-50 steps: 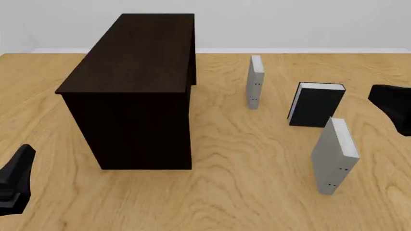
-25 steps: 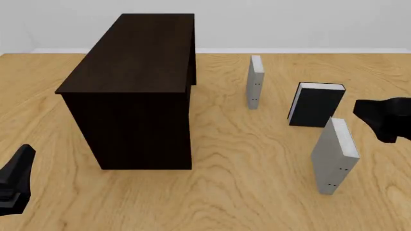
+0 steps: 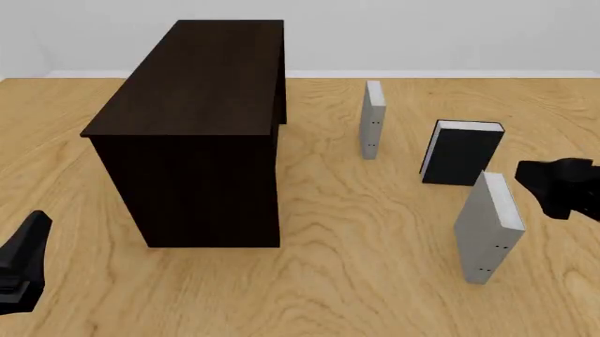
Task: Pick up the book on the right and place it under the cabinet shelf.
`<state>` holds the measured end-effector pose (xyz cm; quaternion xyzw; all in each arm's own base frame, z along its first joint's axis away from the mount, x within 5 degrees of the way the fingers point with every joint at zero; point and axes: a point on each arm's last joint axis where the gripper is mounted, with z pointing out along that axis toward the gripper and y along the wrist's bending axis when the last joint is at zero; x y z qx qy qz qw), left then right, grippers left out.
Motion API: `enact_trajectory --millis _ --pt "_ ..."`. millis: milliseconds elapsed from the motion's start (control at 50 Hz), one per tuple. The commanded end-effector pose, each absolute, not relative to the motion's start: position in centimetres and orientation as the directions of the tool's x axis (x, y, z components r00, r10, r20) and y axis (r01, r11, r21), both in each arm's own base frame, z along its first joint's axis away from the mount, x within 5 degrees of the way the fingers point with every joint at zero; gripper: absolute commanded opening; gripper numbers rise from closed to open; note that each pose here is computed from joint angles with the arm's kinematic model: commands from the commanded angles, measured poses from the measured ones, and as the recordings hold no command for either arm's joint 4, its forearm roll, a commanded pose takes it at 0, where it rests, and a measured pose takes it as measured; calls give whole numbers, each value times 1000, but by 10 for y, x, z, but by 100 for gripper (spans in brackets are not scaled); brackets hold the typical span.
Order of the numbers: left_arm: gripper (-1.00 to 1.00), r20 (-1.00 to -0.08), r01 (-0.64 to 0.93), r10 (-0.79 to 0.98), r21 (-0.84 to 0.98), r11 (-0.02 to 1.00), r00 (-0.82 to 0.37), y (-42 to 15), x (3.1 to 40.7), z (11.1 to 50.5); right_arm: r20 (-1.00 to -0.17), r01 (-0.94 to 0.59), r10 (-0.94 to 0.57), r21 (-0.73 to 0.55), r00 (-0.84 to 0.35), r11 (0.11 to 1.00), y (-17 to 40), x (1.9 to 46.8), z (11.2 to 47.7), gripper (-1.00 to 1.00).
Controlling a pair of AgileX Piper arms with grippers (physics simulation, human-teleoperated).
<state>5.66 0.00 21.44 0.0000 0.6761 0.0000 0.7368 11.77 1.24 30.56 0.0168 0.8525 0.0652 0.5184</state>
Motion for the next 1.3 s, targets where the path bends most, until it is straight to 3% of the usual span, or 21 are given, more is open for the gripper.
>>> enact_trajectory --millis 20,1300 --pt "100 -996 0 0 0 1000 86 0 57 214 -867 -15 111 135 -485 991 12 129 288 100" --pt "100 -996 0 0 0 1000 86 0 57 214 -781 46 141 143 -609 989 11 173 202 100"
